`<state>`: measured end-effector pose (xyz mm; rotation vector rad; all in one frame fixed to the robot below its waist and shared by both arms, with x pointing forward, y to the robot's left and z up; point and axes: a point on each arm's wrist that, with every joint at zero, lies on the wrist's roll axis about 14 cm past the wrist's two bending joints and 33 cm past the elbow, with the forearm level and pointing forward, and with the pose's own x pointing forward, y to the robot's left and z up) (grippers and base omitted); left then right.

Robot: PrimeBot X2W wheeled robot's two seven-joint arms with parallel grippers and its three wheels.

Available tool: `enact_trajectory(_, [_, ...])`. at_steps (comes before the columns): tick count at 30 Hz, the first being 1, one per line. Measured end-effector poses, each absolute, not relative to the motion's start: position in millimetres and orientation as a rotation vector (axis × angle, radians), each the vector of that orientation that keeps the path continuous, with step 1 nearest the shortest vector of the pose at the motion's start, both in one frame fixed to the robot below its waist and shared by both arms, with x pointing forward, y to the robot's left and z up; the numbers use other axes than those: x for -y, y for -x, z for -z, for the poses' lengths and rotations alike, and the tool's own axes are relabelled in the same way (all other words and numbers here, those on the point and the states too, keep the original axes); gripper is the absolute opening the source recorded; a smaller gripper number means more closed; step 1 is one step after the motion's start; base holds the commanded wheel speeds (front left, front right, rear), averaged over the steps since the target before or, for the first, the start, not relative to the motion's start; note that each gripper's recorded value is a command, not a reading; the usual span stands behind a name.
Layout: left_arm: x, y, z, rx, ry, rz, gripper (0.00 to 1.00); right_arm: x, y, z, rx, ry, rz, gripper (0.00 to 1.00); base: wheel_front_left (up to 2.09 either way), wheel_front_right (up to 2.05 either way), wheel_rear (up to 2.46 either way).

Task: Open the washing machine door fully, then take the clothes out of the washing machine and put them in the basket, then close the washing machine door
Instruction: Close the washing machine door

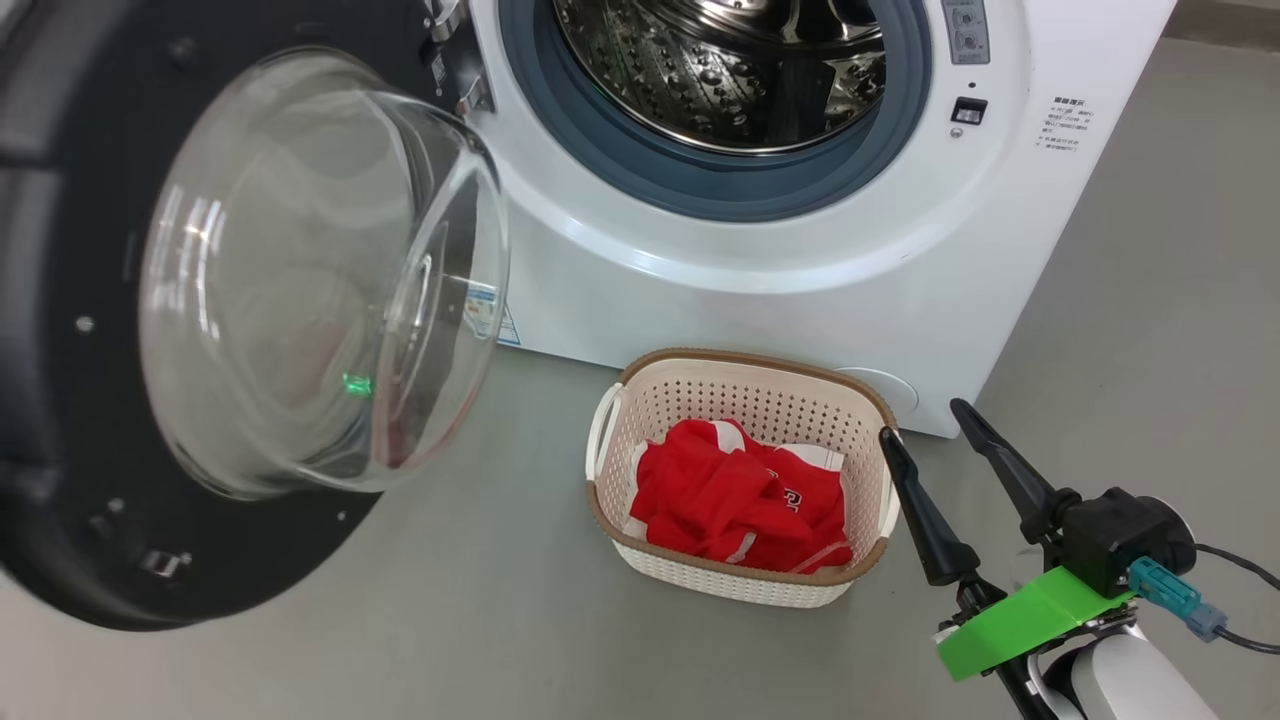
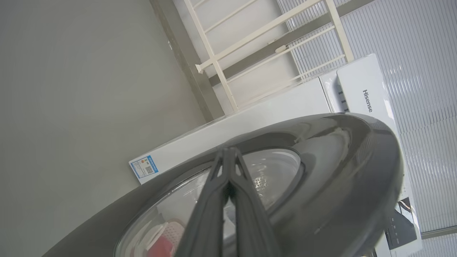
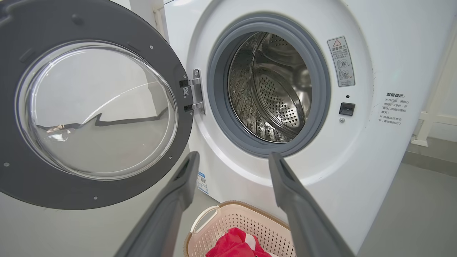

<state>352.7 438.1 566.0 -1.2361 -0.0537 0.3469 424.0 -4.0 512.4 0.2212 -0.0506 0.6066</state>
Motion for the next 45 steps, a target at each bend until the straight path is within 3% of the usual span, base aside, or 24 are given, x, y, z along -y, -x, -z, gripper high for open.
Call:
enact_trajectory(15, [-379,-355,-575,0.072,1.285,-0.150,0.00,5,-421,-519,0.065,-0.232,-0.595,1.00,0.00,0.00,0.00])
enact_trajectory(30, [-348,-354,-588,0.080,1.296,-0.066,0.00,21,-420,-522,0.076,-0.244,-0.539,1.00,0.00,0.00,0.00])
enact_trajectory(45, [-295,-372,-588,0.004,1.343,0.070,0.00,46,-420,-519,0.074,-0.244,-0.469,1.00,0.00,0.00,0.00])
